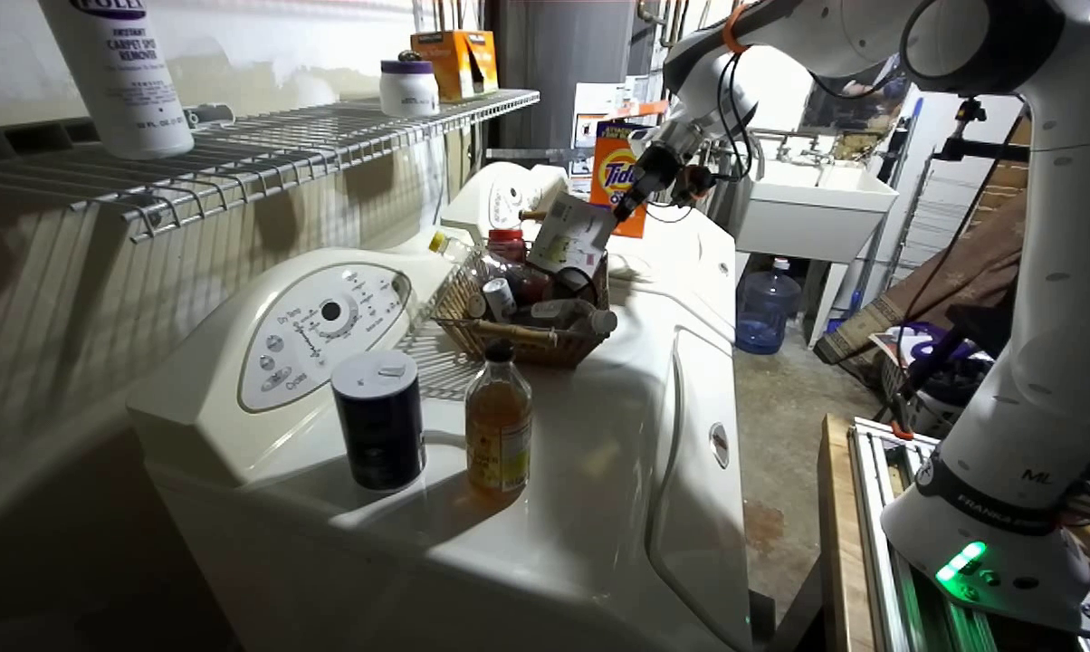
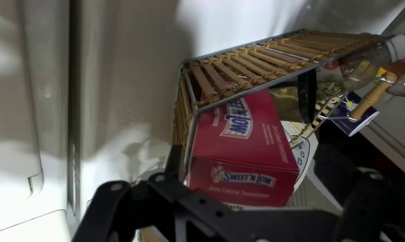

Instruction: Remove the box from the basket

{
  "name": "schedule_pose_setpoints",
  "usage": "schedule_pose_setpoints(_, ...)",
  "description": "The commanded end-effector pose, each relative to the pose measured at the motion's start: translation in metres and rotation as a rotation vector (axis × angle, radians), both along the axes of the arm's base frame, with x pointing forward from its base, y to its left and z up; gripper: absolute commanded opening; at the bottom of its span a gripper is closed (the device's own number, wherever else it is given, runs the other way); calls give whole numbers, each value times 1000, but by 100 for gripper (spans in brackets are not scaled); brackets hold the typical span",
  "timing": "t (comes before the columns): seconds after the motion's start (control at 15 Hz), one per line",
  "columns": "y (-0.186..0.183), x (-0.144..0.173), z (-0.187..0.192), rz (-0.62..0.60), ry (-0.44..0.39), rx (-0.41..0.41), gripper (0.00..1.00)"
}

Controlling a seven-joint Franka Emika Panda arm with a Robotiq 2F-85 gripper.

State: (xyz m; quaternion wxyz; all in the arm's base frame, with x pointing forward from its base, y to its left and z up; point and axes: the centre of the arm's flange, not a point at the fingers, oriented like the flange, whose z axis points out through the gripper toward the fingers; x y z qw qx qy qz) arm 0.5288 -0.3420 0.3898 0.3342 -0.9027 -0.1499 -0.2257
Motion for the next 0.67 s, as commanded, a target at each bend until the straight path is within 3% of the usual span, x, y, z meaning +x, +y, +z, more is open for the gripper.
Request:
schedule_pose_setpoints(0.0, -3, 15, 2, 50, 12, 42, 100)
schedule_pose_setpoints(0.07, -2, 16, 3, 54, 21, 50, 100)
schedule_pose_setpoints(0.2, -2, 18, 2, 58, 24, 50, 74)
schedule_pose_setpoints(0.27, -4, 19, 2, 56, 25, 53, 66)
schedule_pose_setpoints(0.4, -7, 19, 2, 48, 26, 50, 59)
schedule_pose_setpoints(0.53, -9, 20, 2, 40, 28, 49, 63)
schedule_pose_setpoints(0.6, -8, 20, 2, 38, 30, 51, 54)
